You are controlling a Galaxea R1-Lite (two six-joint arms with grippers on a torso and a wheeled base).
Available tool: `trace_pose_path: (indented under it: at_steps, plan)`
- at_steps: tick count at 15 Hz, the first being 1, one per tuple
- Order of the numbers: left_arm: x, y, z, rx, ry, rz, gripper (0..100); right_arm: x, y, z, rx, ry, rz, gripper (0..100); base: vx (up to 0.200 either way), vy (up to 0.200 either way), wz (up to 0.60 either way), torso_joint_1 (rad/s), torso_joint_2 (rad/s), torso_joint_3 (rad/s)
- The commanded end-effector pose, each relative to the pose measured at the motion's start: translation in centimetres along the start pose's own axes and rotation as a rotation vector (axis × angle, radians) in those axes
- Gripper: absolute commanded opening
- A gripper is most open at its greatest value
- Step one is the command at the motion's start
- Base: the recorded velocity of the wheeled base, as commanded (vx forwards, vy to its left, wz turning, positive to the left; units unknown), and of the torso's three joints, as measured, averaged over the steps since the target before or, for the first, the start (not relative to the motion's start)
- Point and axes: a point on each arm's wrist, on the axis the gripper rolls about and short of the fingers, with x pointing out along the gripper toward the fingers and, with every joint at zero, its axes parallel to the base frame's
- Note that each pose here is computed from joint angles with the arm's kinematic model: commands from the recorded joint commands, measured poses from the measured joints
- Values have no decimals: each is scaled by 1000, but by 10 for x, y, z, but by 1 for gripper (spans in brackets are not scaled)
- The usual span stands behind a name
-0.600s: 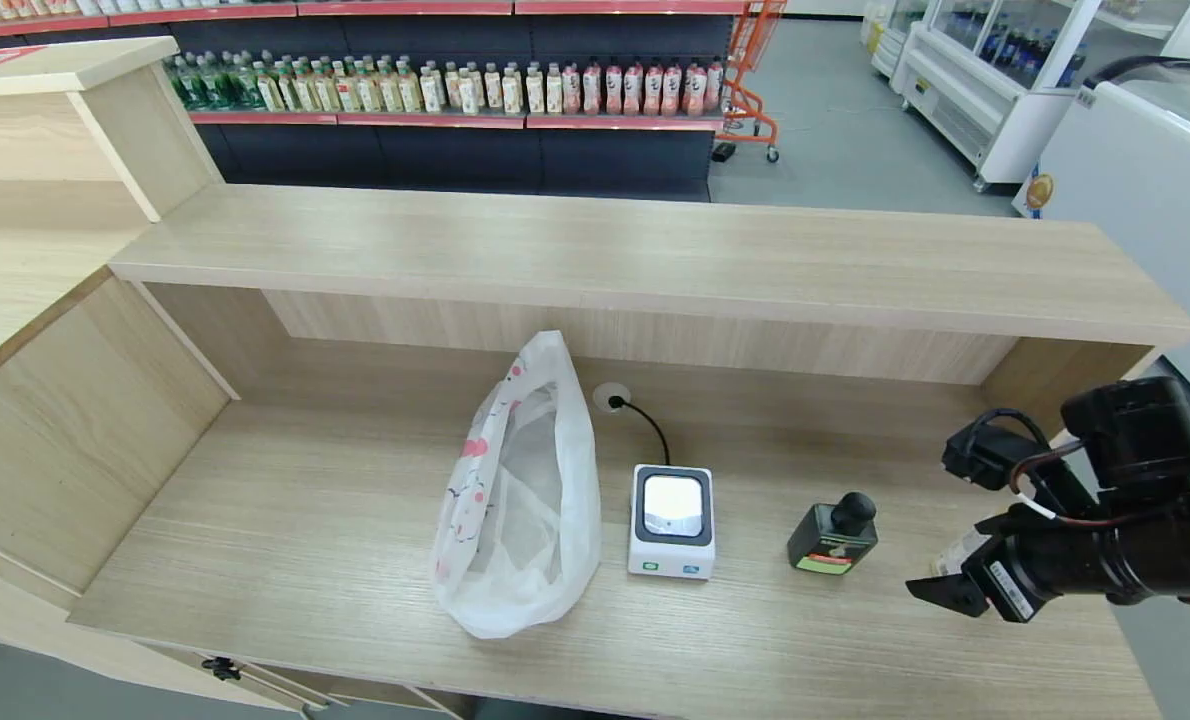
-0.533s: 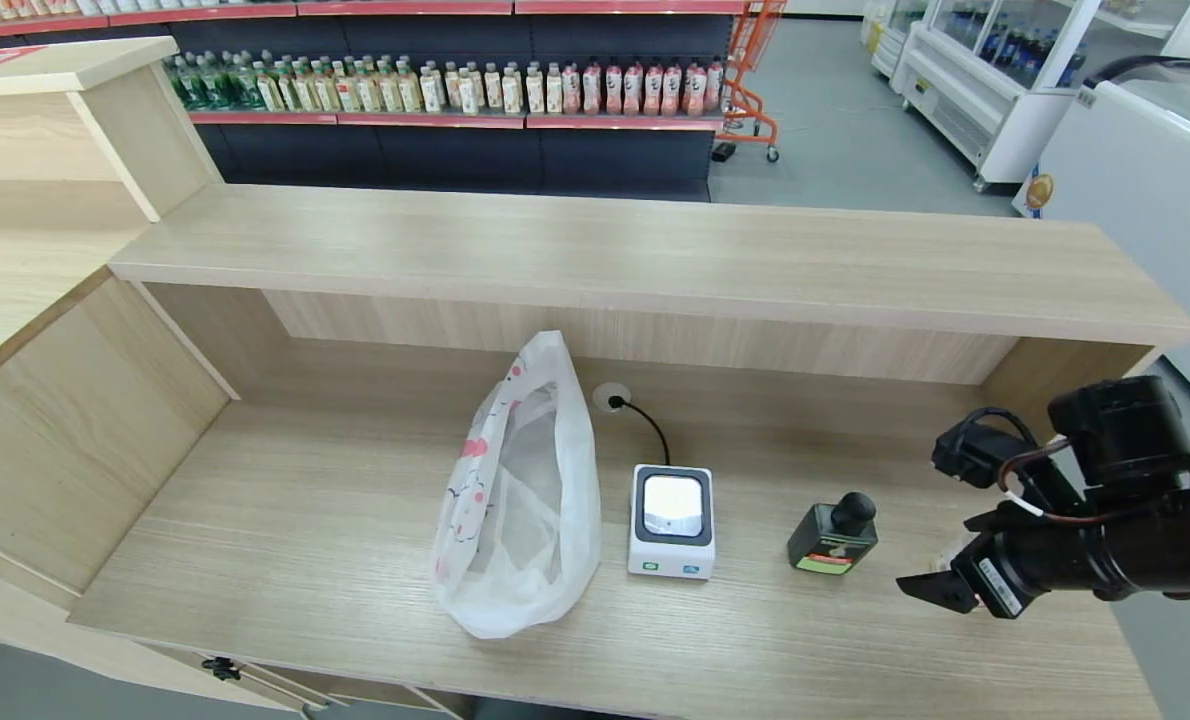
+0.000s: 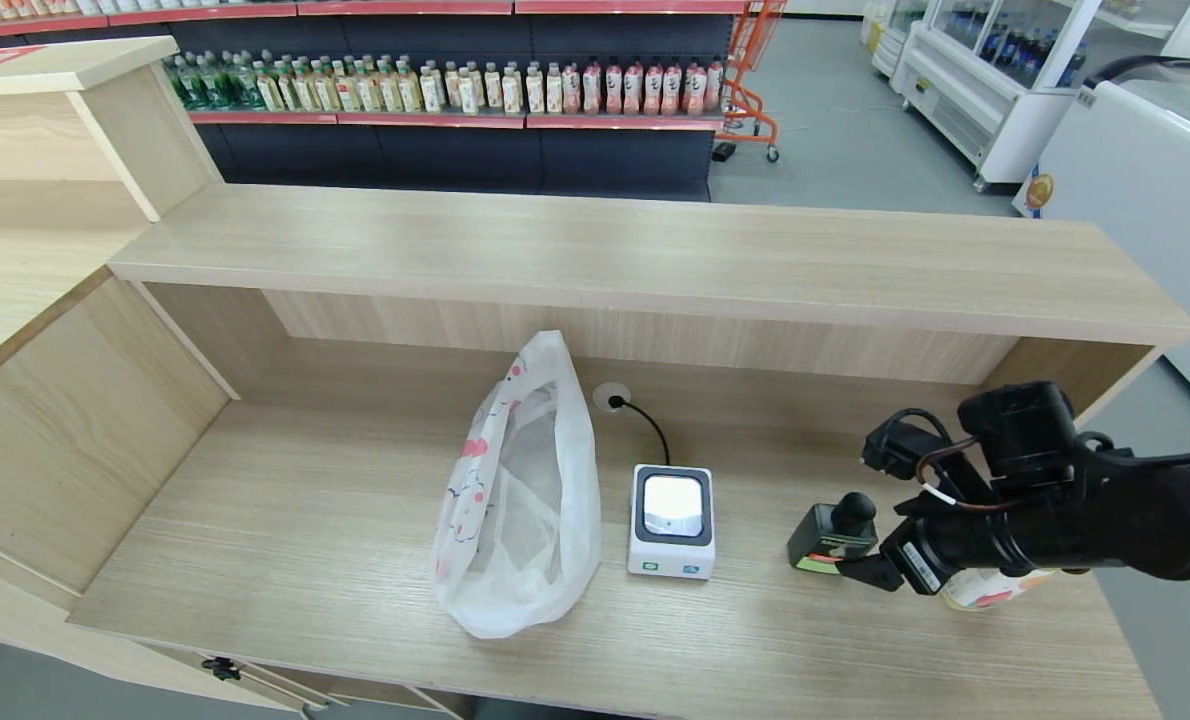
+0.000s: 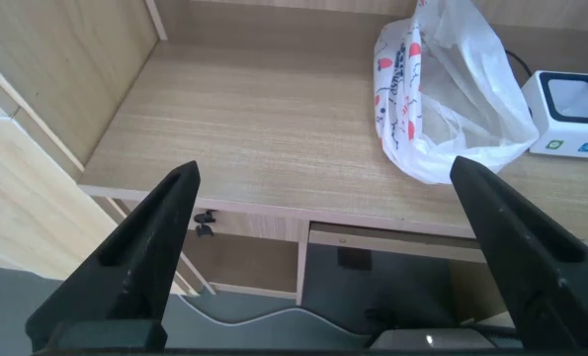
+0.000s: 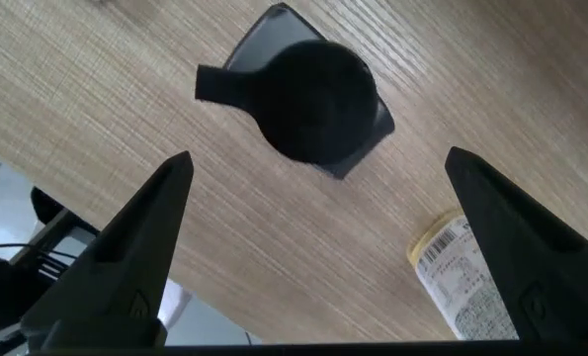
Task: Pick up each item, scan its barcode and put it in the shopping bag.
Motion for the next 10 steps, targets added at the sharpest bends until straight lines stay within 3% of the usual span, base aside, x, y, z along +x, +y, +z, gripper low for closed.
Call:
trace_pose_path:
  at_steps: [1,10]
  plan:
    - [0,0,0,0,-1,0,100,17,3,4,-13,12,29,100,0,0,0,0,0,0]
    - [0,0,0,0,-1,0,100,46,-2,23,-49,-43,99,100,0,0,0,0,0,0]
